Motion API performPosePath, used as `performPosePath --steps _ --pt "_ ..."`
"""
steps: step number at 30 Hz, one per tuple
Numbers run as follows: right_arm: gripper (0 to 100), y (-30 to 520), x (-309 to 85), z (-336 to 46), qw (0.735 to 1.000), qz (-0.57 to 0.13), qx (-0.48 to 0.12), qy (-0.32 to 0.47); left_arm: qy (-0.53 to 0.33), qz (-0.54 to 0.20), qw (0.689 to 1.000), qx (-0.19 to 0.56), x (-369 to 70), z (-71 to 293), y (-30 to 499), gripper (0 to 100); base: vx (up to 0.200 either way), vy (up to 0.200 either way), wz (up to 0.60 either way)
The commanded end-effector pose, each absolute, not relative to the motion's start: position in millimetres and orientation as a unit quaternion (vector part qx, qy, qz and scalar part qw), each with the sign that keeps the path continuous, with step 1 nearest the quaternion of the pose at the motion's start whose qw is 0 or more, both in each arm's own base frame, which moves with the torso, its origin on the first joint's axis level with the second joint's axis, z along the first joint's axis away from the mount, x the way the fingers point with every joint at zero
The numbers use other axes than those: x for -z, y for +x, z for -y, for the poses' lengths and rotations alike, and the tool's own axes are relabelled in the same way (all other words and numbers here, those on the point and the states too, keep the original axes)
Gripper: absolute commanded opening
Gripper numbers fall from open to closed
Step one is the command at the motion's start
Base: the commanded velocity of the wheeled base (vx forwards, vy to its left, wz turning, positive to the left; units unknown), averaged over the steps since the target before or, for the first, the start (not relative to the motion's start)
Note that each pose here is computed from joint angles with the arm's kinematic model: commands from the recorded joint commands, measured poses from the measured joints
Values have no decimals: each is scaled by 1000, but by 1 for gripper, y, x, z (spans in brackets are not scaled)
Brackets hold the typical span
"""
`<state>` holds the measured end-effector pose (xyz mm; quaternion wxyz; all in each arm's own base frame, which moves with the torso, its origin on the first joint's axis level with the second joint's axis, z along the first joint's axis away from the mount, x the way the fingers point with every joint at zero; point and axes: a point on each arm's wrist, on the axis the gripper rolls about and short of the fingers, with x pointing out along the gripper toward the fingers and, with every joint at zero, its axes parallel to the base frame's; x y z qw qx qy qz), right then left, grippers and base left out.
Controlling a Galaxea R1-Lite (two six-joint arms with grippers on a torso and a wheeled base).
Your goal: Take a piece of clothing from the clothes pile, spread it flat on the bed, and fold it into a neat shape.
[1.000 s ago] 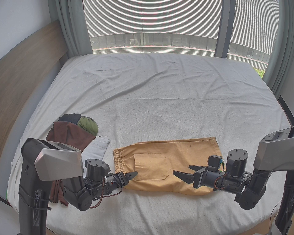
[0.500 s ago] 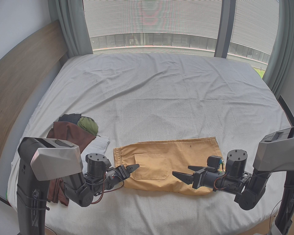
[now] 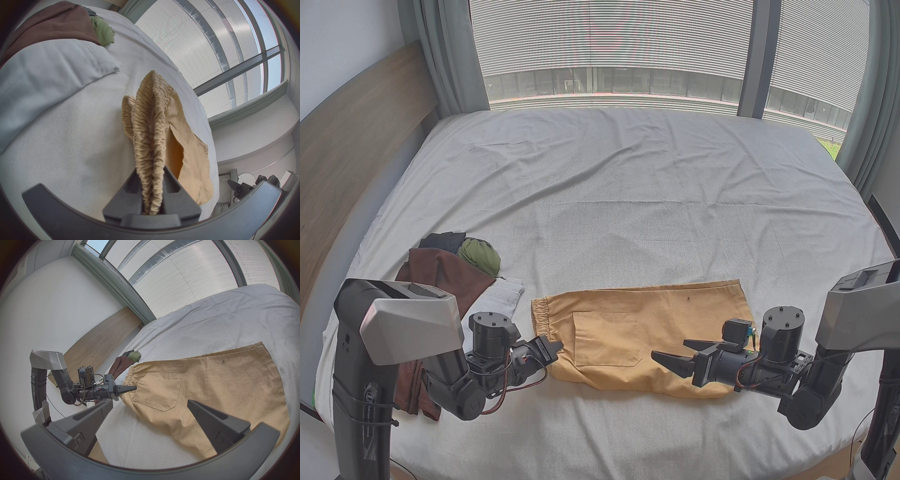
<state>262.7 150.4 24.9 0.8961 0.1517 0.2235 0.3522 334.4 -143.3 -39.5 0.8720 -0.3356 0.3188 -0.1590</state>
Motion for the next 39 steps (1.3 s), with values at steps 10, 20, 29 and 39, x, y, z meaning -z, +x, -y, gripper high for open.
performPosePath --steps 10,20,29,39 --pt "100 264 -15 -151 896 -229 -350 151 -309 -322 886 125 21 114 319 0 0 0 0" --pt "100 265 -11 -150 896 -232 -348 151 -298 -311 896 109 5 87 308 0 0 0 0" --pt "100 265 -12 -151 895 -231 -349 151 -298 -309 899 90 0 56 300 0 0 0 0" --pt "100 265 -12 -152 896 -229 -350 151 -304 -306 897 96 -7 49 296 0 0 0 0"
